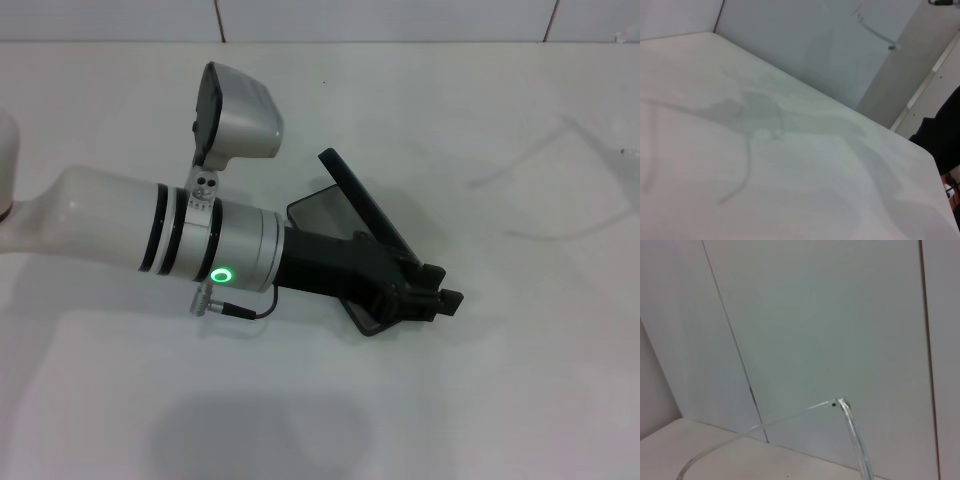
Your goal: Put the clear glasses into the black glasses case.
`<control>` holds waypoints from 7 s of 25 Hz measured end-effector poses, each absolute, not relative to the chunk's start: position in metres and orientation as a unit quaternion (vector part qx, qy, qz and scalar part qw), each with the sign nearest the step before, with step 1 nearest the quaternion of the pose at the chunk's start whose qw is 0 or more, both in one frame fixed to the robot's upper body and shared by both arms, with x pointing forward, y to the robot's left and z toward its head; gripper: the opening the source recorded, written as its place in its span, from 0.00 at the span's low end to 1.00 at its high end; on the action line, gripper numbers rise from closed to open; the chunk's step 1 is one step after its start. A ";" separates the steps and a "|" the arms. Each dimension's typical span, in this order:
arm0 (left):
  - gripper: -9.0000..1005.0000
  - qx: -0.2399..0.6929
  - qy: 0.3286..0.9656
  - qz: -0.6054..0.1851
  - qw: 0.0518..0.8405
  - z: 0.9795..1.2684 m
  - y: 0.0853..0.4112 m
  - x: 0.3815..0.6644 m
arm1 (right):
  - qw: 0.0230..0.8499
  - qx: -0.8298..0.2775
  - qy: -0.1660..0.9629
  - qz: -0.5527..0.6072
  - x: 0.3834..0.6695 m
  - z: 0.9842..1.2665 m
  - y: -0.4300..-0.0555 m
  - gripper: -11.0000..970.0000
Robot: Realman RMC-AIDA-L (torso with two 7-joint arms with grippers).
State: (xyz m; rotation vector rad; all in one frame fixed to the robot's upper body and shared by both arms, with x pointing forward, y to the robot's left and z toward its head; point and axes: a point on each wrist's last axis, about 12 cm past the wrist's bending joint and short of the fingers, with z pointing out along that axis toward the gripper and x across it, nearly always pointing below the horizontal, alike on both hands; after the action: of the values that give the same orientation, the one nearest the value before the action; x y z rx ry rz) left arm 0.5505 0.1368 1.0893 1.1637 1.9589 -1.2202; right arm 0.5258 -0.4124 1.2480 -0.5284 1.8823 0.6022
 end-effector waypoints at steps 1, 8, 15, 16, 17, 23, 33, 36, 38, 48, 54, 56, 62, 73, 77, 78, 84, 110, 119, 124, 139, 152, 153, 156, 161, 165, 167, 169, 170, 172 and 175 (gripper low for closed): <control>0.38 0.433 0.728 -0.454 0.276 1.089 0.135 0.551 | 0.521 -0.221 0.785 0.252 0.526 1.248 -0.413 0.06; 0.38 0.447 0.712 -0.471 0.266 1.097 0.136 0.546 | 0.520 -0.215 0.788 0.249 0.520 1.244 -0.417 0.06; 0.38 0.427 0.730 -0.449 0.289 1.106 0.162 0.548 | 0.520 -0.216 0.788 0.248 0.519 1.245 -0.418 0.06; 0.38 0.423 0.734 -0.445 0.288 1.104 0.163 0.549 | 0.520 -0.217 0.788 0.248 0.520 1.245 -0.417 0.06; 0.38 0.419 0.742 -0.438 0.286 1.100 0.165 0.550 | 0.520 -0.218 0.788 0.249 0.520 1.245 -0.417 0.06; 0.38 0.416 0.762 -0.415 0.272 1.086 0.165 0.554 | 0.519 -0.219 0.788 0.249 0.522 1.245 -0.416 0.06; 0.38 0.435 0.748 -0.427 0.262 1.086 0.147 0.551 | 0.520 -0.218 0.787 0.252 0.523 1.244 -0.414 0.06; 0.38 0.438 0.745 -0.430 0.262 1.086 0.144 0.550 | 0.518 -0.216 0.787 0.258 0.523 1.241 -0.414 0.06; 0.38 0.442 0.740 -0.432 0.266 1.088 0.138 0.551 | 0.517 -0.216 0.786 0.260 0.523 1.240 -0.415 0.06; 0.38 0.441 0.742 -0.422 0.277 1.087 0.121 0.557 | 0.517 -0.214 0.787 0.260 0.522 1.238 -0.416 0.06; 0.38 0.439 0.739 -0.423 0.287 1.091 0.117 0.561 | 0.517 -0.213 0.787 0.260 0.521 1.236 -0.416 0.06; 0.38 0.435 0.739 -0.424 0.293 1.093 0.115 0.563 | 0.517 -0.213 0.787 0.261 0.521 1.236 -0.416 0.06; 0.38 0.423 0.741 -0.422 0.306 1.095 0.115 0.567 | 0.517 -0.212 0.787 0.259 0.518 1.233 -0.418 0.06; 0.37 0.408 0.745 -0.416 0.325 1.097 0.112 0.573 | 0.516 -0.207 0.788 0.264 0.515 1.228 -0.419 0.06; 0.37 0.398 0.749 -0.411 0.335 1.098 0.113 0.577 | 0.517 -0.206 0.788 0.264 0.514 1.228 -0.420 0.06; 0.37 0.397 0.749 -0.411 0.336 1.098 0.113 0.577 | 0.517 -0.206 0.788 0.264 0.514 1.228 -0.420 0.06; 0.37 0.404 0.736 -0.432 0.330 1.104 0.114 0.573 | 0.517 -0.200 0.790 0.263 0.510 1.226 -0.423 0.06; 0.37 0.426 0.754 -0.394 0.309 1.090 0.105 0.573 | 0.532 -0.189 0.779 0.273 0.528 1.226 -0.430 0.06; 0.37 0.426 0.753 -0.392 0.314 1.093 0.105 0.576 | 0.533 -0.185 0.782 0.266 0.532 1.226 -0.433 0.06; 0.37 0.435 0.745 -0.404 0.305 1.096 0.103 0.573 | 0.531 -0.191 0.783 0.261 0.537 1.227 -0.430 0.06; 0.35 0.454 0.640 -0.500 0.365 1.165 0.152 0.554 | 0.517 -0.228 0.778 0.274 0.540 1.220 -0.420 0.06; 0.32 0.441 0.577 -0.502 0.469 1.216 0.193 0.553 | 0.482 -0.297 0.739 0.365 0.555 1.191 -0.350 0.06; 0.31 0.439 0.573 -0.505 0.472 1.218 0.196 0.553 | 0.484 -0.305 0.727 0.380 0.556 1.188 -0.340 0.06; 0.31 0.433 0.559 -0.515 0.484 1.223 0.204 0.550 | 0.485 -0.323 0.700 0.413 0.557 1.186 -0.320 0.06; 0.30 0.422 0.527 -0.531 0.513 1.226 0.217 0.542 | 0.478 -0.349 0.663 0.460 0.562 1.182 -0.294 0.06; 0.29 0.421 0.517 -0.533 0.522 1.227 0.218 0.541 | 0.479 -0.366 0.637 0.481 0.567 1.176 -0.278 0.06; 0.28 0.417 0.514 -0.537 0.523 1.226 0.217 0.541 | 0.481 -0.370 0.625 0.491 0.570 1.174 -0.271 0.06; 0.28 0.410 0.514 -0.544 0.522 1.223 0.217 0.541 | 0.485 -0.373 0.614 0.499 0.572 1.172 -0.265 0.06; 0.28 0.406 0.513 -0.548 0.521 1.221 0.217 0.542 | 0.487 -0.374 0.609 0.502 0.573 1.172 -0.262 0.06; 0.27 0.398 0.512 -0.556 0.519 1.217 0.215 0.544 | 0.491 -0.375 0.603 0.504 0.574 1.172 -0.259 0.06; 0.26 0.395 0.509 -0.567 0.514 1.213 0.212 0.546 | 0.495 -0.373 0.599 0.507 0.575 1.171 -0.257 0.06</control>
State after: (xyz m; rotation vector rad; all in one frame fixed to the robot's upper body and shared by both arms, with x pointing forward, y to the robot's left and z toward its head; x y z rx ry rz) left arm 0.5459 0.2115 1.2129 0.9489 1.2240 -1.3626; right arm 0.5748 -0.2574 1.1714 -0.9041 1.4517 1.2286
